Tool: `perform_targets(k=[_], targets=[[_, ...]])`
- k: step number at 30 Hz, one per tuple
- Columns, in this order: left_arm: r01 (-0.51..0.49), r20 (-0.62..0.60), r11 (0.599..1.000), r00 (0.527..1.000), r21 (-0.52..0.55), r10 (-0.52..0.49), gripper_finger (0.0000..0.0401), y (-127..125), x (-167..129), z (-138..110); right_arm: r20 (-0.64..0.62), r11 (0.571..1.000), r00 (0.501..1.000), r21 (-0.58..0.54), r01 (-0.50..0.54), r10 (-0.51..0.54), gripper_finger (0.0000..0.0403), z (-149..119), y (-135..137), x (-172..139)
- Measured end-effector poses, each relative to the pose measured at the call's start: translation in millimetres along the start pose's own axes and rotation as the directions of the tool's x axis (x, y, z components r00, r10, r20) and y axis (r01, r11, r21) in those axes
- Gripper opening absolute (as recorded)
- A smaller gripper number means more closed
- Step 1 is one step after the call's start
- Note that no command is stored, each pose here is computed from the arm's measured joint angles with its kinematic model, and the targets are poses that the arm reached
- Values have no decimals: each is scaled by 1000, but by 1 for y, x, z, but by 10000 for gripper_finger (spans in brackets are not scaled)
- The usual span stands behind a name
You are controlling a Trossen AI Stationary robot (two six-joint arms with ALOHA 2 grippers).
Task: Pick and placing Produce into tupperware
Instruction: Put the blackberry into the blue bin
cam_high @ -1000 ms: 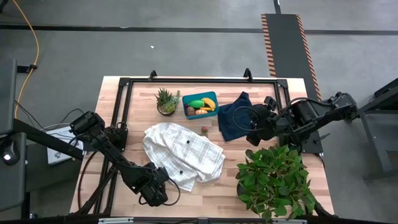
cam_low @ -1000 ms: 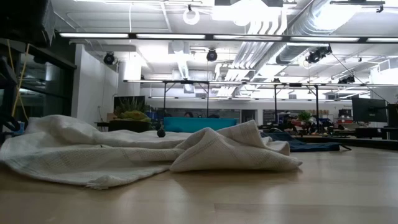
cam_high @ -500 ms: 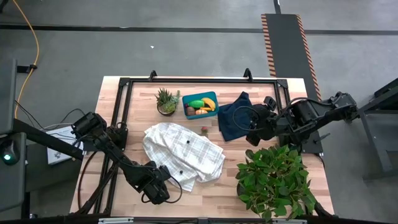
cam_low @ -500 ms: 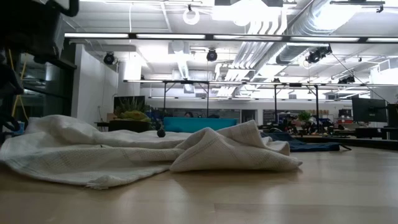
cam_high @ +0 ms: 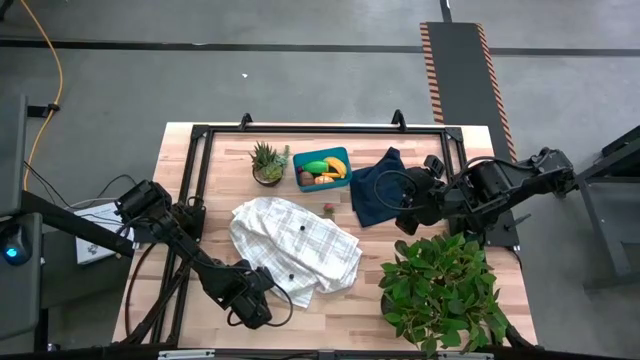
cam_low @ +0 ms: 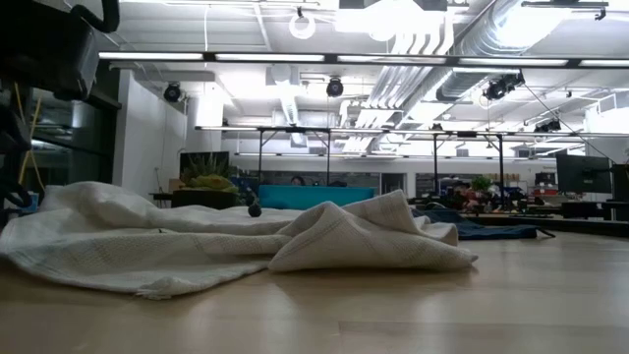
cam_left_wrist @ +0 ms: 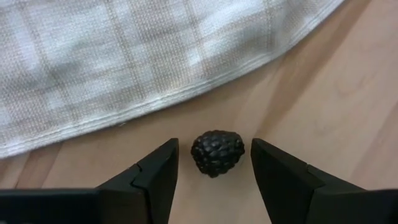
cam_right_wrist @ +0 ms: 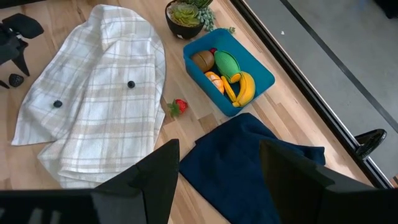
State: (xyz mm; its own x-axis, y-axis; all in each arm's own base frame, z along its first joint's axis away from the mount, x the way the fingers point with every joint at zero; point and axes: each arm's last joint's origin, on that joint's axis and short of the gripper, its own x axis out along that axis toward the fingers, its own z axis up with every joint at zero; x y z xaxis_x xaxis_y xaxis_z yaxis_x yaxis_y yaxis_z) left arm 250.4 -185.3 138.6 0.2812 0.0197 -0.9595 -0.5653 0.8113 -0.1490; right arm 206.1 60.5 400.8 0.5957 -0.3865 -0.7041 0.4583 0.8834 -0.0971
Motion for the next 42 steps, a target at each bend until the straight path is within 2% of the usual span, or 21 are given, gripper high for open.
perform_targets(k=[14, 37, 42], targets=[[2, -7, 1000, 1000, 0, -2, 112, 0, 0, 0, 0, 1000, 1000, 0, -1, 1, 213, 0, 0, 0], [12, 0, 1000, 1000, -6, -12, 101, -1, 0, 0, 0, 1000, 1000, -4, 0, 0, 213, 0, 0, 0], [54, 13, 998, 998, -14, -54, 95, -5, 0, 2, 0, 1000, 1000, -4, 0, 0, 213, 0, 0, 0]])
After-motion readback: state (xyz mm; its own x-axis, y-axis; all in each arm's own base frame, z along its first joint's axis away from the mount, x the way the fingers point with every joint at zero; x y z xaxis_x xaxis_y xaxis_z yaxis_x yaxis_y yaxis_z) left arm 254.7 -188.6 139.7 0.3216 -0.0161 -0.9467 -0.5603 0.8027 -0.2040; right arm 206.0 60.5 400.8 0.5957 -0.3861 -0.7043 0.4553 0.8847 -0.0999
